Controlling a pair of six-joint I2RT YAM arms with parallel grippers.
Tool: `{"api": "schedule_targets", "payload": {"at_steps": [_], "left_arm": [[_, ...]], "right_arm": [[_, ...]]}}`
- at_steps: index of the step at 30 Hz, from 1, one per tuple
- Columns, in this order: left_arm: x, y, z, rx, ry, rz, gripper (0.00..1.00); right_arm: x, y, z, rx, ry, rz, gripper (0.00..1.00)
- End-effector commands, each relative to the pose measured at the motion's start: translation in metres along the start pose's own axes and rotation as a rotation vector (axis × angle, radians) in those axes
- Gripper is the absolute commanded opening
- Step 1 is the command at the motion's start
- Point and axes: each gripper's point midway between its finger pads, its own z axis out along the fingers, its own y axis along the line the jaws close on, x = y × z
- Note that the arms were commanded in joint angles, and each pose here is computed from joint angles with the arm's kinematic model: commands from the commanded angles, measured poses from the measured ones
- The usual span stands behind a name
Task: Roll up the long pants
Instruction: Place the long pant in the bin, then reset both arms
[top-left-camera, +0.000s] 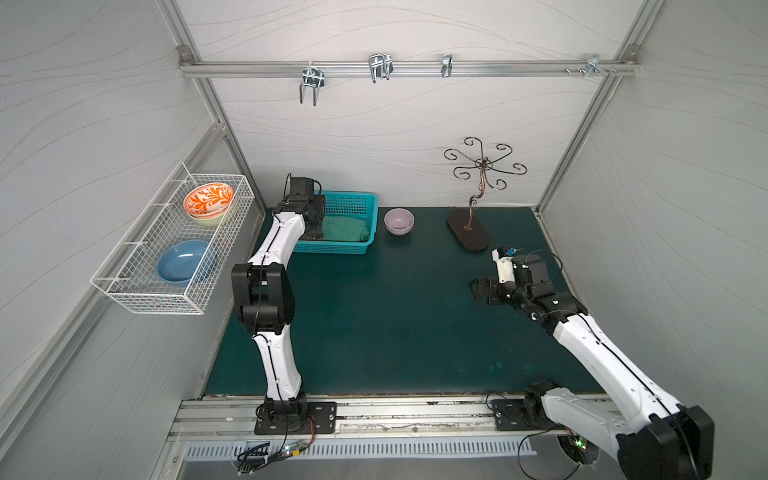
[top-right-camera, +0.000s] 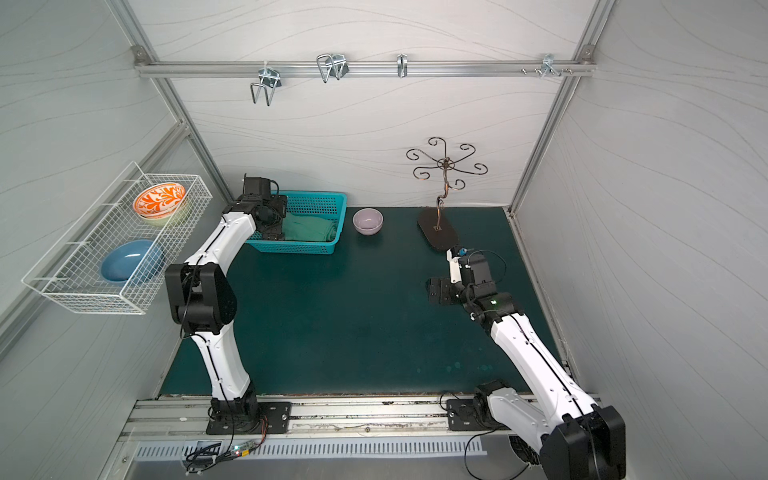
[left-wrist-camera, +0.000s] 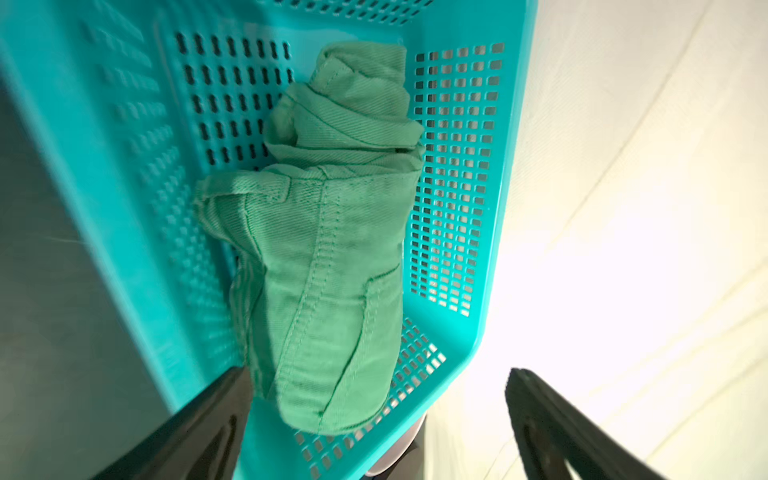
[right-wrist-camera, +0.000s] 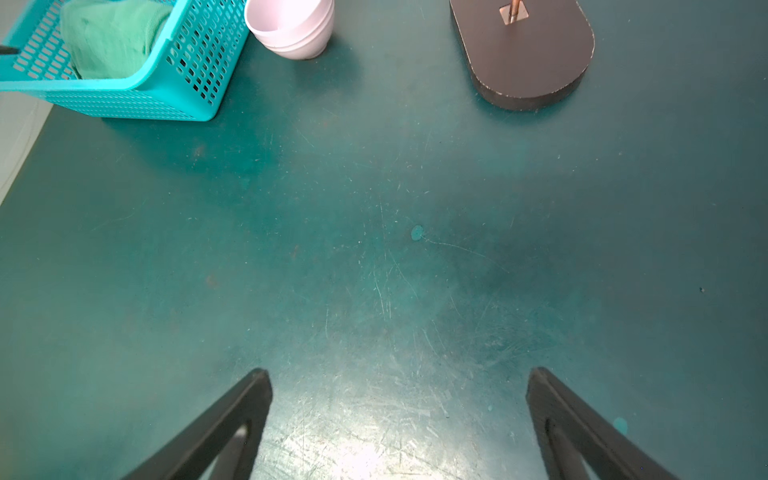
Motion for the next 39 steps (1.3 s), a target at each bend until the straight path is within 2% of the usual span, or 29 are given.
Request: {"api": "schedule_targets", "payload": {"at_steps": [1, 7, 13, 18, 21, 24, 27, 31, 35, 39], "left_arm": [[-0.002, 0.003, -0.037, 0.004, -0.065, 0.147, 1.0], [0.02, 0.058, -0.083, -0.025, -0.148, 0.449, 0.99], [0.019, 0.136, -0.117, -0.058, -0.224, 0.78, 0.95], [0.003, 0.195, -0.116, -0.102, -0.298, 1.022, 0.96], [-0.006, 0.207, -0.111, -0.117, -0.325, 1.153, 0.98], [-0.023, 0.21, -0.101, -0.115, -0.37, 1.203, 0.99], [-0.043, 0.218, -0.087, -0.111, -0.43, 1.178, 0.99], [-0.029, 0.213, -0.068, 0.051, -0.449, 1.188, 0.99], [-0.023, 0.191, -0.061, 0.173, -0.498, 1.216, 0.99], [-0.023, 0.174, -0.051, 0.204, -0.531, 1.253, 0.99]], "right_arm": [[-0.005, -0.004, -0.006, 0.016, -0.039, 0.024, 0.99], [-0.007, -0.015, -0.015, 0.056, -0.095, 0.085, 0.99], [-0.009, -0.03, -0.027, 0.112, -0.179, 0.13, 0.99], [-0.005, -0.054, -0.031, 0.212, -0.249, 0.115, 0.99], [-0.002, -0.066, -0.028, 0.269, -0.264, 0.036, 0.99], [0.002, -0.078, -0.023, 0.319, -0.283, -0.041, 0.99], [0.006, -0.104, -0.019, 0.383, -0.32, -0.016, 0.99], [0.007, -0.125, -0.009, 0.378, -0.356, 0.057, 0.99], [-0.002, -0.125, 0.004, 0.35, -0.384, 0.03, 0.99], [-0.01, -0.123, 0.019, 0.304, -0.407, 0.0, 0.99]]}}
